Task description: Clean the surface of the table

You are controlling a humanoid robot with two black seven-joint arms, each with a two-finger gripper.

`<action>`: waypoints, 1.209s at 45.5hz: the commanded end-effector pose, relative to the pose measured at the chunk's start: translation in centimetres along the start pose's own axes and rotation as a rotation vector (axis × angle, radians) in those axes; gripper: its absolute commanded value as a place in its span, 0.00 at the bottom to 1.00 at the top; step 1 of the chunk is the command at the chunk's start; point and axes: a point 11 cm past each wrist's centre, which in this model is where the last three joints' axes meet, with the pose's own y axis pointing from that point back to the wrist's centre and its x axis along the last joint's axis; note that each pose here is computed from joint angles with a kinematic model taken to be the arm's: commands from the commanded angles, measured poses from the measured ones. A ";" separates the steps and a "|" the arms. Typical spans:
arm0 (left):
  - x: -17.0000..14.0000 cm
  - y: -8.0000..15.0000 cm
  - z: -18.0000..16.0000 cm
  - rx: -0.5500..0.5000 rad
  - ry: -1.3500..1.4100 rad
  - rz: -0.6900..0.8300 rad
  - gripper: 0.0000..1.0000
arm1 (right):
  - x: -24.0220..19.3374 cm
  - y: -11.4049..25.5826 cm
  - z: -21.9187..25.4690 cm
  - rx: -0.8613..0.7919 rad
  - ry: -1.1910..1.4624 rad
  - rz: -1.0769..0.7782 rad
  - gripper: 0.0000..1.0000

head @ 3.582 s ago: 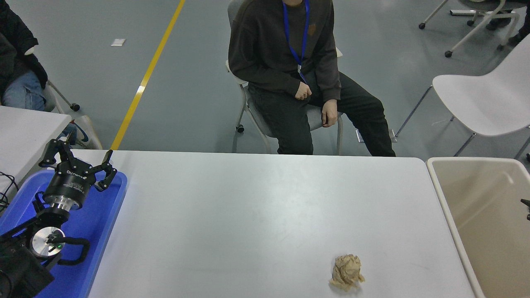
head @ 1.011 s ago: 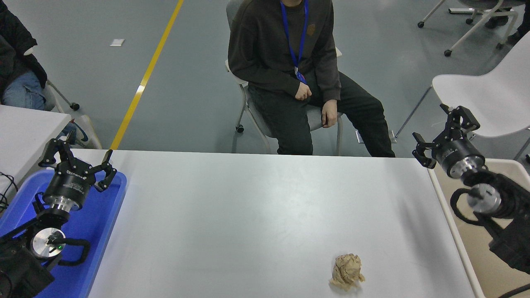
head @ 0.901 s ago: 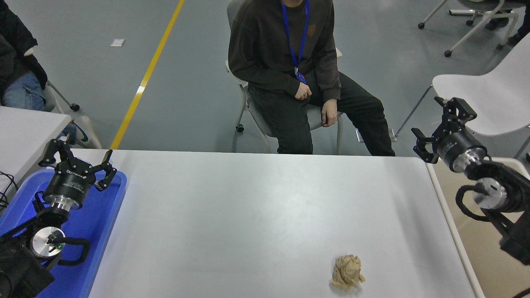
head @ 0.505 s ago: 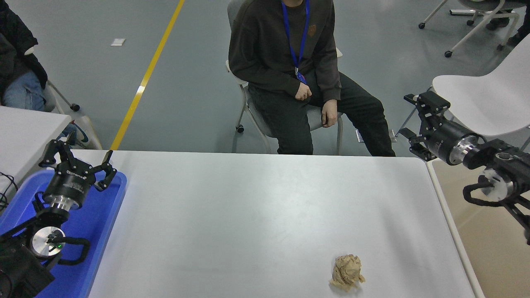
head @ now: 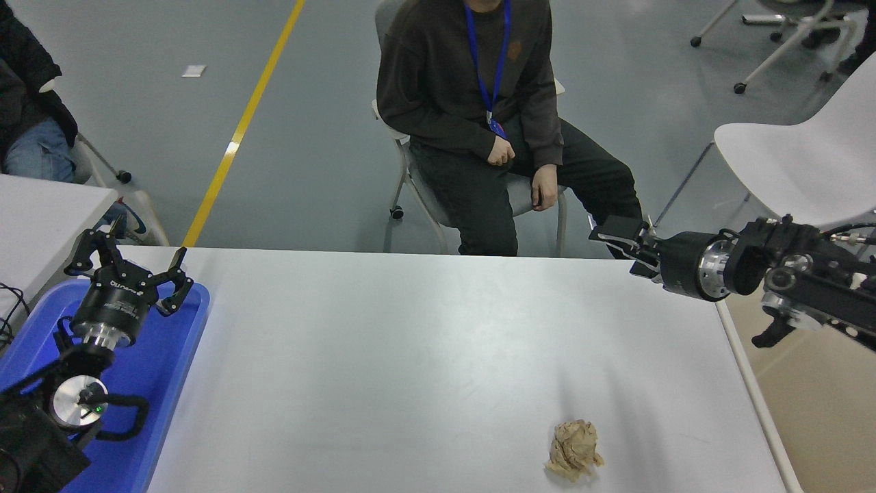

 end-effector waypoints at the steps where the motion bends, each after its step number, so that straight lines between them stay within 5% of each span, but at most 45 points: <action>1: 0.0 0.0 0.0 0.000 0.001 0.000 1.00 | -4.9 0.0 -1.6 -0.056 0.240 -0.227 0.99; 19: 0.0 0.0 0.0 0.000 0.001 0.000 1.00 | -13.3 -3.1 -2.8 -0.036 0.658 -0.411 0.99; 40: 0.0 0.0 0.0 0.000 0.001 0.000 1.00 | -19.6 -3.9 -1.7 -0.027 0.833 -0.569 0.99; 55: 0.0 0.0 0.0 0.000 0.001 0.000 1.00 | -20.8 -4.9 1.2 -0.051 0.931 -0.553 0.99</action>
